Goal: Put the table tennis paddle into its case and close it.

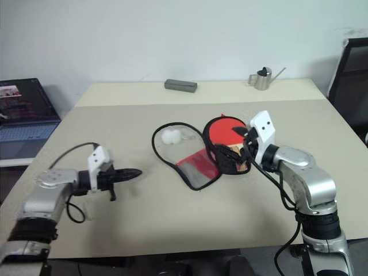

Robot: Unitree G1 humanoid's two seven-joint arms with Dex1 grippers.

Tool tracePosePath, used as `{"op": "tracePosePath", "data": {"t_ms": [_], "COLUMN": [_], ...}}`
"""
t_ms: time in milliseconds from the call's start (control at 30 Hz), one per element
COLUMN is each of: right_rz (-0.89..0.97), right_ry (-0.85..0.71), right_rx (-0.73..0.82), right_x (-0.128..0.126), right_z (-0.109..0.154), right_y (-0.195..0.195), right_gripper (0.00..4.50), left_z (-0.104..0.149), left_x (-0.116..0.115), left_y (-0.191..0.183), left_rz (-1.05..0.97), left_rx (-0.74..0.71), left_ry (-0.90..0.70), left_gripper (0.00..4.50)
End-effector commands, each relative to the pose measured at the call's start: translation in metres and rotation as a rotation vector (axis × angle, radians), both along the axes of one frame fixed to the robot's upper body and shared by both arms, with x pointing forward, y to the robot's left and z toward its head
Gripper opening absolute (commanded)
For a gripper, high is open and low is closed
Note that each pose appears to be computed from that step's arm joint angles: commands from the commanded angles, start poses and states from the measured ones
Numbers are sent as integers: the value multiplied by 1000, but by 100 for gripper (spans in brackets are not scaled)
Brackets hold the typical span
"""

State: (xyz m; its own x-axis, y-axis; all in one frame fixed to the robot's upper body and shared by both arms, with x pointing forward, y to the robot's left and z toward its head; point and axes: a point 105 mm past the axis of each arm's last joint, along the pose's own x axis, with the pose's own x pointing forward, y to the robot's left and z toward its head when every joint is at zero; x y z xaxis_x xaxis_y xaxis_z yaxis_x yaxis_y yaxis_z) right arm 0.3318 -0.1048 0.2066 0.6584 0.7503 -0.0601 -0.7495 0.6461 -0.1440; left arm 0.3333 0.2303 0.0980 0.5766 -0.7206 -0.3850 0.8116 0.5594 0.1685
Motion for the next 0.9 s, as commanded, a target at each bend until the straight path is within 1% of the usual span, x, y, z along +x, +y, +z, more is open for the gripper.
{"op": "tracePosePath", "data": {"t_ms": [33, 333, 500, 667, 800, 900], "right_rz": [4, -27, -37, -47, -59, -72], "right_ry": [-50, -43, -39, -38, -37, -35], "right_rx": [10, 18, 21, 11, 13, 9], "right_x": [-1, -4, -6, -9, -10, -12], "right_z": [8, 5, 3, 1, 1, -1], "right_y": [2, -4, -6, -11, -14, -17], "right_gripper": [440, 440, 440, 440, 440, 440], "left_z": [10, 1, -4, 4, 7, 28], "left_x": [16, 43, 59, 73, 79, 83], "left_y": [-6, -20, -33, -51, -67, -88], "left_rz": [35, 92, 110, 98, 60, -24], "left_rx": [-2, -65, -73, -85, -85, -132], "left_ry": [-80, -87, -90, -122, -132, -164], "left_gripper": [0, 0, 0, 0, 0, 0]}}
